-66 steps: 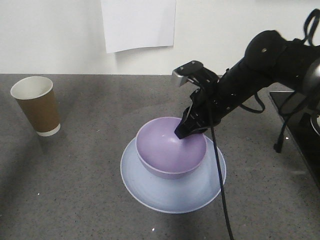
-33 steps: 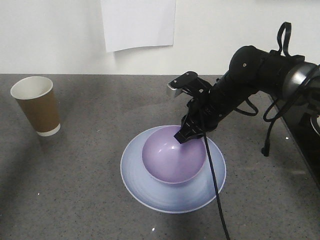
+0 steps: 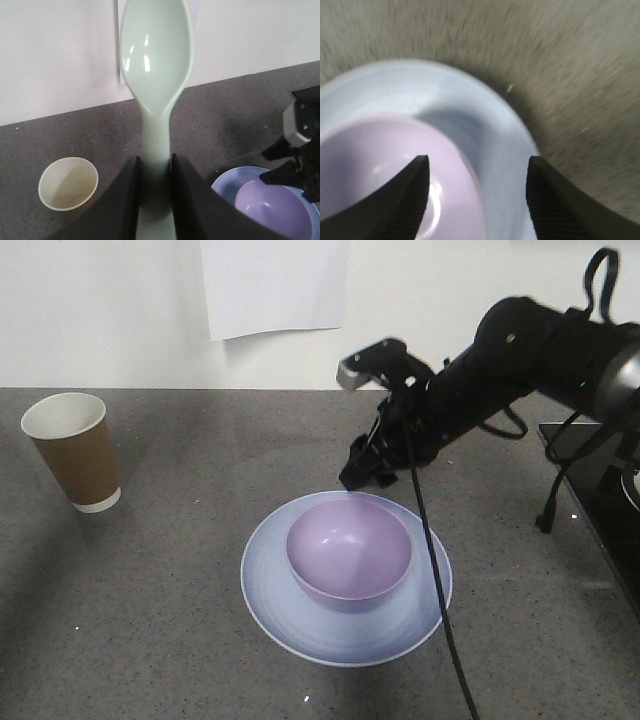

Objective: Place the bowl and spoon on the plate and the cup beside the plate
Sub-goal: 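Open the right gripper and lift it away from the bowl, then move the held pale green spoon over the bowl with the left gripper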

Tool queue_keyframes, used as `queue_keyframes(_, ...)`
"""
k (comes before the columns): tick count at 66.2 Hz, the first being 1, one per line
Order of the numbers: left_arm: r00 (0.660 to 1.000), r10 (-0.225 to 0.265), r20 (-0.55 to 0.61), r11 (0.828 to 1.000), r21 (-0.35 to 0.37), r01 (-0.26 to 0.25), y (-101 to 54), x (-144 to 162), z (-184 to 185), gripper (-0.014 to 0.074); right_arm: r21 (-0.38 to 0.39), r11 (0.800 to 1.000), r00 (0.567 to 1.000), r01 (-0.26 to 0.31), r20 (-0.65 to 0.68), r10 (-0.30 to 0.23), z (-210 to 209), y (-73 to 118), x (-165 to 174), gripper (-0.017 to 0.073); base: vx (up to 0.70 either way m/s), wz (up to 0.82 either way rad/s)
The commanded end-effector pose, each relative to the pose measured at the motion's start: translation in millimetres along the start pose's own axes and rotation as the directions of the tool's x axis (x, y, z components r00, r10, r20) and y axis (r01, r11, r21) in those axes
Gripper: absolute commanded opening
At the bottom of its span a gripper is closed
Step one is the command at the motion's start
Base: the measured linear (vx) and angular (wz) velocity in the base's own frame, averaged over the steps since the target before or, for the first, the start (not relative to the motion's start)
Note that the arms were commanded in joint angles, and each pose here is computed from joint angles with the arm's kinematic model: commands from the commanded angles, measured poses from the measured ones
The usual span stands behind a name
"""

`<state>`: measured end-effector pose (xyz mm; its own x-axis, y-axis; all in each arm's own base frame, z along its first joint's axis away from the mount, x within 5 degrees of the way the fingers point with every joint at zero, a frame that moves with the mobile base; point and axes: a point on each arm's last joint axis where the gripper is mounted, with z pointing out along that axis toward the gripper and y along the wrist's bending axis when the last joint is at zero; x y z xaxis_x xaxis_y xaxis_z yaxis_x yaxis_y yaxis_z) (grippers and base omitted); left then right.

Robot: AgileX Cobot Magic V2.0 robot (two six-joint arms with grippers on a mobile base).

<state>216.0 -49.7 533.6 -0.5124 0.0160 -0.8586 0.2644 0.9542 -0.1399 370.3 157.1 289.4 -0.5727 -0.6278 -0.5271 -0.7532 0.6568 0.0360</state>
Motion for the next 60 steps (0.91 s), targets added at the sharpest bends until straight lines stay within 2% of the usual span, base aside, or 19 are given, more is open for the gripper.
queue_keyframes(1, 0.995, -0.006, 0.101, 1.0, 0.023, 0.004, -5.1, -8, -16, -0.0006, 0.113, 0.994, 0.973, 0.001, 0.231, -0.028, -81, 11.1, -30, 0.0433, 0.0, 0.0)
queue_keyframes(8, 0.996, -0.006, 0.092, 1.0, 0.023, 0.004, -5.1, -7, -15, -0.0006, 0.172, 0.985, 0.939, 0.001, 0.337, -0.059, -133, 24.2, -36, 0.0407, 0.0, 0.0)
queue_keyframes(13, 0.997, -0.009, 0.081, 0.999, 0.034, 0.006, -6.0, -7, -14, -0.0006, 0.218, 0.976, 0.903, 0.001, 0.419, -0.095, -173, 38.2, -33, 0.0349, 0.0, 0.0)
queue_keyframes(20, 0.998, -0.025, 0.055, 0.997, 0.079, 0.021, -8.6, -7, -5, -0.0006, 0.276, 0.961, 0.853, 0.009, 0.499, -0.151, -221, 58.2, -22, 0.0223, 0.0, 0.0)
queue_keyframes(25, 1.0, -0.008, 0.021, 0.991, 0.132, 0.005, -12.1, -6, 4, -0.0006, 0.327, 0.945, 0.812, 0.013, 0.548, -0.201, -257, 74.7, -9, 0.0101, 0.0, 0.0)
queue_keyframes(30, 0.999, -0.005, -0.033, 0.976, 0.219, 0.013, -17.6, -4, 19, -0.0006, 0.387, 0.922, 0.772, 0.004, 0.585, -0.249, -291, 92.6, 11, -0.0016, 0.0, 0.0)
queue_keyframes(38, 0.992, 0.001, -0.123, 0.936, 0.35, 0.042, -24.9, -2, 50, -0.0006, 0.435, 0.899, 0.727, -0.054, 0.634, -0.263, -328, 115.7, 46, -0.0009, 0.0, 0.0)
queue_keyframes(43, 0.987, 0.02, -0.162, 0.917, 0.397, 0.046, -32.1, 0, 70, -0.0007, 0.461, 0.883, 0.723, -0.09, 0.64, -0.26, -338, 125.3, 68, -0.0008, 0.0, 0.0)
queue_keyframes(47, 0.979, 0.046, -0.2, 0.907, 0.419, 0.043, -40.1, 4, 86, -0.0007, 0.493, 0.86, 0.722, -0.129, 0.641, -0.259, -345, 132.7, 90, -0.0008, 0.0, 0.0)
queue_keyframes(55, 0.952, 0.107, -0.287, 0.877, 0.478, 0.046, -66.5, 18, 123, -0.0007, 0.537, 0.823, 0.754, -0.186, 0.615, -0.231, -338, 137.7, 127, -0.0006, 0.0, 0.0)
queue_keyframes(60, 0.926, 0.169, -0.337, 0.864, 0.502, 0.025, -87.0, 31, 144, -0.0007, 0.565, 0.798, 0.773, -0.21, 0.596, -0.218, -331, 139.1, 146, -0.0005, 0.0, 0.0)
